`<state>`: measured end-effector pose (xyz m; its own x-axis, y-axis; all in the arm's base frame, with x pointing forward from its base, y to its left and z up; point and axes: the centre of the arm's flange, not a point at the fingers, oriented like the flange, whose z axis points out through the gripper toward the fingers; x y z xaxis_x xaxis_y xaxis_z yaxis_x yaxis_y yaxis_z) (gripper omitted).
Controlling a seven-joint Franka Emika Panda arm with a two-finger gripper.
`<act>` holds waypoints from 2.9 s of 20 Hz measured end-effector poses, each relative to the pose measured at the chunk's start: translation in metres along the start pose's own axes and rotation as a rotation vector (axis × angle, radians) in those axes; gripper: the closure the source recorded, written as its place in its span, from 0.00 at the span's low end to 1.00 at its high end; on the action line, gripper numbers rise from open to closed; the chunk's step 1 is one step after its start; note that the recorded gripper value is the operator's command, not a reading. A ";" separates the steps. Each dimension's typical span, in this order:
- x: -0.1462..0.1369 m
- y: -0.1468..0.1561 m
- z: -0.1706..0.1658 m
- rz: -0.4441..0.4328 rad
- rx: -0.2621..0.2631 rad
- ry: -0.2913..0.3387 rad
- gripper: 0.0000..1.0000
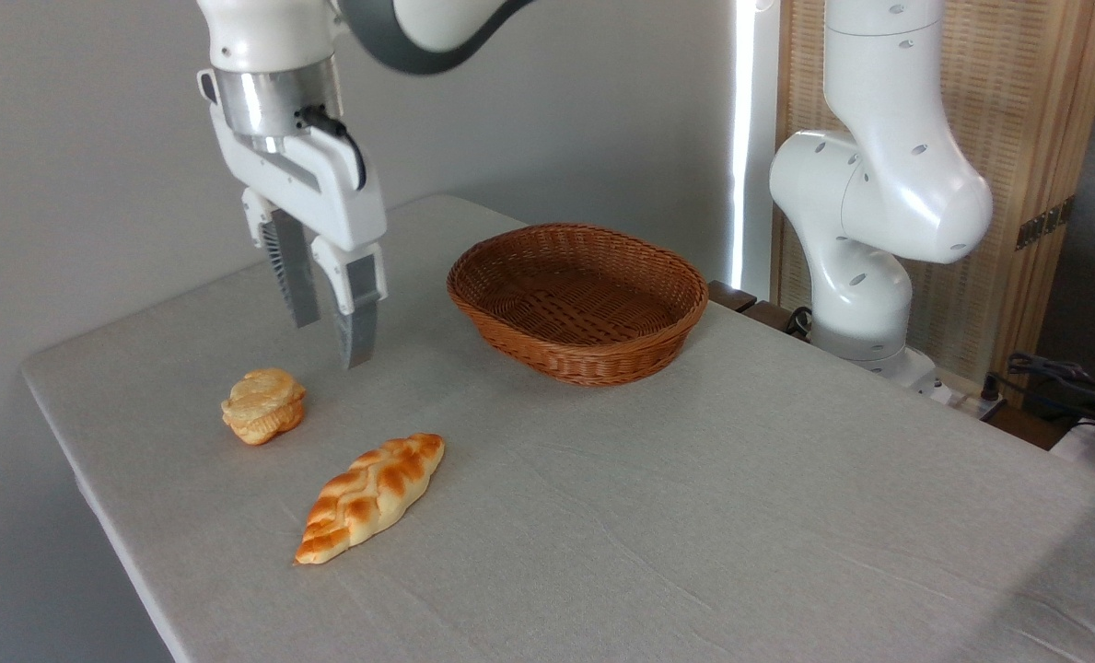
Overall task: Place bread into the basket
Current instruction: 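Lower the open gripper down onto the small round bun, then close the gripper around the small round bun, then lift the bun and carry it over the wicker basket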
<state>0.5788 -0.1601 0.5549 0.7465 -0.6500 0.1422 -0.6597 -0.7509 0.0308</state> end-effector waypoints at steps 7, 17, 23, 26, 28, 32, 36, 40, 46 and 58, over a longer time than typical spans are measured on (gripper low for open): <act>0.046 0.053 0.098 0.030 -0.030 0.119 0.00; 0.070 0.073 0.152 -0.010 -0.064 0.183 0.01; 0.071 0.081 0.167 0.001 -0.078 0.173 0.09; 0.074 0.089 0.178 0.021 -0.074 0.186 0.42; 0.075 0.089 0.179 0.026 -0.068 0.189 0.65; 0.075 0.090 0.179 0.037 -0.060 0.187 0.88; 0.075 0.089 0.179 0.037 -0.059 0.188 0.95; 0.077 0.091 0.179 0.038 -0.057 0.203 0.95; 0.077 0.084 0.173 0.029 -0.049 0.215 0.94; 0.005 0.152 0.000 0.079 -0.123 -0.048 0.93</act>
<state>0.4817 -0.2776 0.5607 0.6929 -0.7139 0.1014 -0.7203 -0.6788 0.1428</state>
